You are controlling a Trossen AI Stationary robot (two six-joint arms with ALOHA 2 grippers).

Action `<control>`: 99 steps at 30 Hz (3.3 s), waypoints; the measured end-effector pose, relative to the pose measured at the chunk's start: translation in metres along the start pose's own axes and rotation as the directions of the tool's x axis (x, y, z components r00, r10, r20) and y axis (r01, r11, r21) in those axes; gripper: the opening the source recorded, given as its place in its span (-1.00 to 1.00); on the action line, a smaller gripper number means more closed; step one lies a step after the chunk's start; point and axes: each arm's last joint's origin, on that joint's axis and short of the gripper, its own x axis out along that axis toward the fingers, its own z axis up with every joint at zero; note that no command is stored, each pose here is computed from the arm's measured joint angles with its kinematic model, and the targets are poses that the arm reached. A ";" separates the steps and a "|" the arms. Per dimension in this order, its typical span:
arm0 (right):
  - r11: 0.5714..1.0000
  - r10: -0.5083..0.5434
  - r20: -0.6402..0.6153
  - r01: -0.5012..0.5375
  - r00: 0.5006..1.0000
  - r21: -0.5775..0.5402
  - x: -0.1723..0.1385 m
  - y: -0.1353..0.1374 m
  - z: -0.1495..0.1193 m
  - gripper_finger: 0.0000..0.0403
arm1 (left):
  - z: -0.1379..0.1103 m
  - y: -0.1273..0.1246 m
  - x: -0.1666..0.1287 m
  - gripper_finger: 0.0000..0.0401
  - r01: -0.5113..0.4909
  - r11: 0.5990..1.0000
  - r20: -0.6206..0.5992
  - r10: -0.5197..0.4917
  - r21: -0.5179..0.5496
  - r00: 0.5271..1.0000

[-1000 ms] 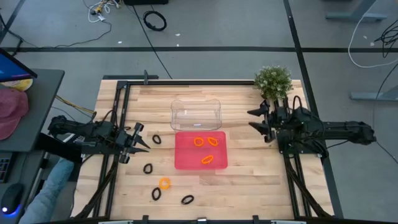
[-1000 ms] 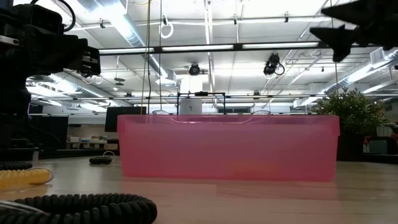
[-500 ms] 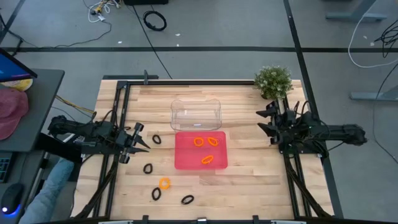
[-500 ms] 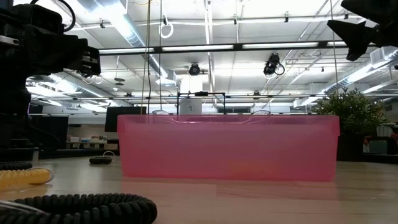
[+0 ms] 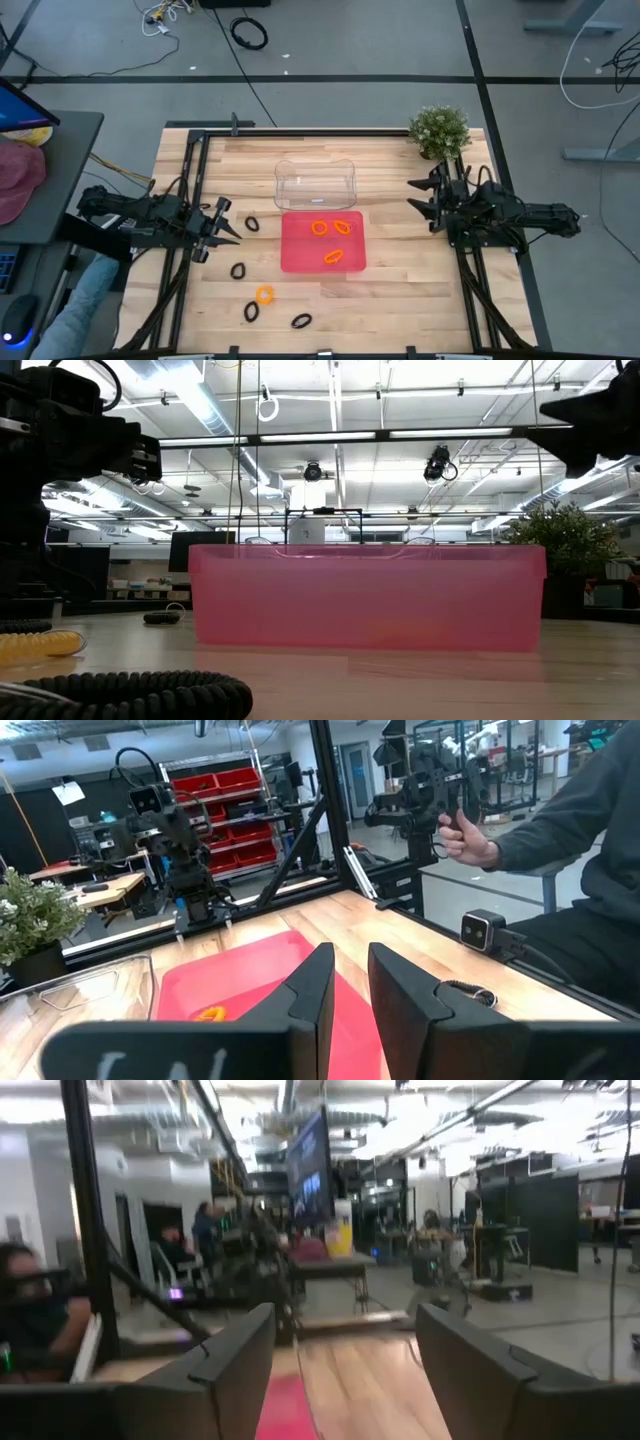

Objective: Sort spring keychains
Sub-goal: Put the bottom right black spring keychain into the transparent bin

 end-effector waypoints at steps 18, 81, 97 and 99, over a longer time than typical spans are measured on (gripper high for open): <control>0.992 -0.008 -0.233 -0.022 0.972 -0.125 -0.003 -0.001 -0.023 0.23 | 0.001 0.000 0.000 -0.66 0.001 1.000 0.006 -0.001 0.030 1.000; 0.992 -0.007 -0.231 -0.022 0.973 -0.125 -0.003 -0.001 -0.022 0.23 | 0.155 -0.058 0.197 -0.66 0.063 0.965 -0.531 -0.193 -0.253 0.825; 0.992 -0.007 -0.231 -0.022 0.973 -0.125 -0.003 -0.001 -0.022 0.23 | 0.059 -0.073 0.270 -0.66 -0.094 0.976 -0.790 -0.100 -0.196 0.605; 0.992 -0.007 -0.231 -0.022 0.973 -0.125 -0.003 -0.001 -0.022 0.23 | 0.048 -0.077 0.273 -0.66 -0.086 0.977 -0.803 -0.110 -0.197 0.585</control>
